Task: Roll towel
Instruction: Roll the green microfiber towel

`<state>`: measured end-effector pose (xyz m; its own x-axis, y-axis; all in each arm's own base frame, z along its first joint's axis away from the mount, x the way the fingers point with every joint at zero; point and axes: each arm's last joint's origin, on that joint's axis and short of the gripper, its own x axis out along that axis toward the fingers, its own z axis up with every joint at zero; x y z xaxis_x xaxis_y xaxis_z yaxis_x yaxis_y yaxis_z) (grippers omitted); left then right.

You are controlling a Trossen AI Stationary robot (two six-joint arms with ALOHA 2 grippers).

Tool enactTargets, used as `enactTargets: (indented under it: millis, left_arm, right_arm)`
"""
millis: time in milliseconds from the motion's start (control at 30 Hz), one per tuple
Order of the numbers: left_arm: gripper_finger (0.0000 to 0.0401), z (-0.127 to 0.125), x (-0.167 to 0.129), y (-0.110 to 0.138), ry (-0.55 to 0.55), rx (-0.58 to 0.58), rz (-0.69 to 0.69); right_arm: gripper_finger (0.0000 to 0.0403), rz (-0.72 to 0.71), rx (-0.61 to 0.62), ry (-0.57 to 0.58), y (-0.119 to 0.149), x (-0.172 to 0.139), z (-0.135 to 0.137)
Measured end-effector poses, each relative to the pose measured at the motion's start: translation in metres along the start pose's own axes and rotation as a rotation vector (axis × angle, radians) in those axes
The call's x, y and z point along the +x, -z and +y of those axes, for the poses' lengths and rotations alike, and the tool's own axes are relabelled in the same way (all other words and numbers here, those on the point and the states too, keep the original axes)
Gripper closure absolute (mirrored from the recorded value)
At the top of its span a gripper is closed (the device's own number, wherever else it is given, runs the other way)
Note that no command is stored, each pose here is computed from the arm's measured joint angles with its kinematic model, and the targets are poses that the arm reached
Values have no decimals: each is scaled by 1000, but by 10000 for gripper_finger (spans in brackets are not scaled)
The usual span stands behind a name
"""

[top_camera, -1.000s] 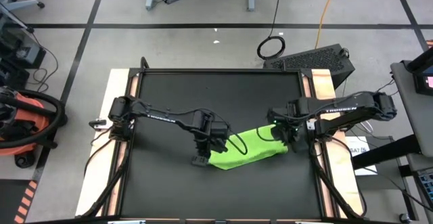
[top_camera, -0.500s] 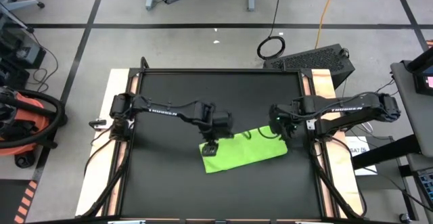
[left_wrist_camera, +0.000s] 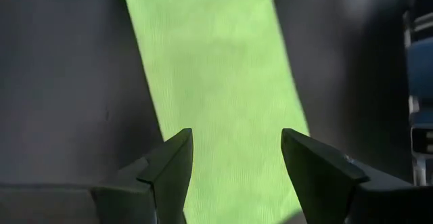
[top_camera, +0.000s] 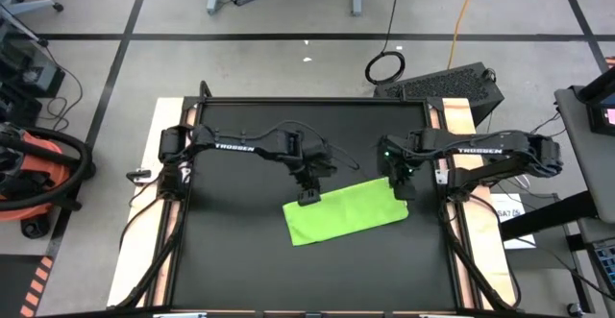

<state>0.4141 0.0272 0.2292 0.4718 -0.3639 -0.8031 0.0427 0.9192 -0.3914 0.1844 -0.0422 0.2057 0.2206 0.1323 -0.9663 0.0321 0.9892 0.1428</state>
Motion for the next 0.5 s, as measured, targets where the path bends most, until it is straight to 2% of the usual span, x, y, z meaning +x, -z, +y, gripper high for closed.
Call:
enactTargets:
  millis: [167, 500]
  left_arm:
    - [170, -1, 0, -4, 4, -3, -38]
    - [170, -1, 0, 1, -1, -19, 13]
  right_arm:
    - [234, 82, 55, -10, -3, 15, -12]
    - [234, 247, 134, -9, -6, 46, -28]
